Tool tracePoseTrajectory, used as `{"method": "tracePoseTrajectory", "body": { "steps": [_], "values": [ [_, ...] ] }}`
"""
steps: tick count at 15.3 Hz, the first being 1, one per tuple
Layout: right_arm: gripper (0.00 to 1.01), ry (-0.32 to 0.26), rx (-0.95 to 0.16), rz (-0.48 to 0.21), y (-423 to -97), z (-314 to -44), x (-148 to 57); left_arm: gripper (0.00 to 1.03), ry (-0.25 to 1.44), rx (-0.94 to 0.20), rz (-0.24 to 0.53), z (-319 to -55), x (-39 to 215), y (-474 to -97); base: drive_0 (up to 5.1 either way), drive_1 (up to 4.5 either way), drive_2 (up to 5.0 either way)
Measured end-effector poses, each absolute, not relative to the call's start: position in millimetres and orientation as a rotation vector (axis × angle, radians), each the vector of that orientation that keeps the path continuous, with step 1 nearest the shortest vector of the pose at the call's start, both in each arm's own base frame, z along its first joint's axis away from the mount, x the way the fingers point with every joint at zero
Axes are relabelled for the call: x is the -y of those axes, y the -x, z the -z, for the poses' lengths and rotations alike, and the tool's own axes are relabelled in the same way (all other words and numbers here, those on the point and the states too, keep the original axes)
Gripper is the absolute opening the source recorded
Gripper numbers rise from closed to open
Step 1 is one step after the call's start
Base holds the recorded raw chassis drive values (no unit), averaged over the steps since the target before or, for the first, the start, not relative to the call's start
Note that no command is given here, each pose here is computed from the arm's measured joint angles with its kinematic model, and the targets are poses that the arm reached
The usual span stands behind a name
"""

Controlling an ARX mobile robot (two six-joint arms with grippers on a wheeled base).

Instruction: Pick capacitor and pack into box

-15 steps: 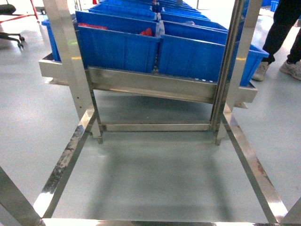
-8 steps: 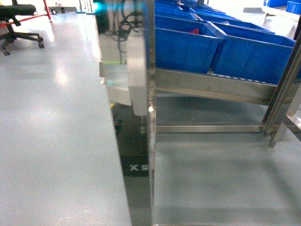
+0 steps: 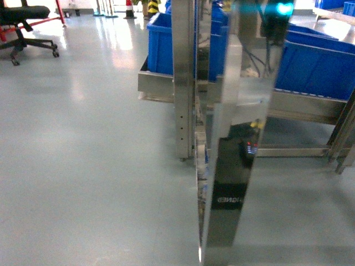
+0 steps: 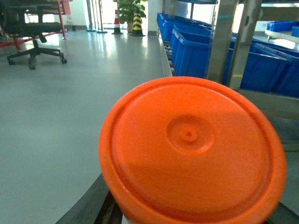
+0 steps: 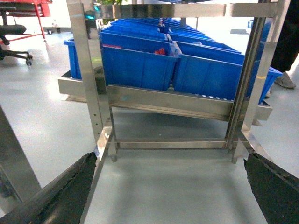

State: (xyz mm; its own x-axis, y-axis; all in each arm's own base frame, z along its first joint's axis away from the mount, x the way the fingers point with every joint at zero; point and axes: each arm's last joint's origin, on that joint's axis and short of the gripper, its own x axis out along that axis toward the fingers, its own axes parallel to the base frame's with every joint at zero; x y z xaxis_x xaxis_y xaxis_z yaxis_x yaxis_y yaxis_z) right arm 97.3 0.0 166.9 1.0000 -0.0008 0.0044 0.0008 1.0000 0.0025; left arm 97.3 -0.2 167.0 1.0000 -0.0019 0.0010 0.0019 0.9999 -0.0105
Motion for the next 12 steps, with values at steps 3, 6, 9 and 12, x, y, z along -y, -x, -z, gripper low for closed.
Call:
{"method": "tracePoseTrajectory", "body": {
  "steps": [3,6,9,12],
  "values": [
    [0.98,-0.002,-0.002,0.001,-97.3,-166.3,0.0,0.45,0.01,0.002,0.002,-167.1,0.2,-97.3,-5.0,2.47,2.5],
    [0.98,-0.002,0.005,0.0,-97.3,-166.9,0.0,0.45,0.01,0.001,0.0,-167.0,0.2,-97.3,-5.0,2.48,2.5],
    [0.98,-0.002,0.004,0.0,-97.3,-166.8,0.0,0.45,0.01,0.0,0.003,-166.9,0.2,-97.3,-4.9,2.52,2.5],
    [0.98,-0.002,0.007,0.0,-97.3,-167.1,0.0,0.45,0.01,-0.001,-0.001,-166.8,0.1,-97.3,-4.9,2.51,2.5]
  ]
}}
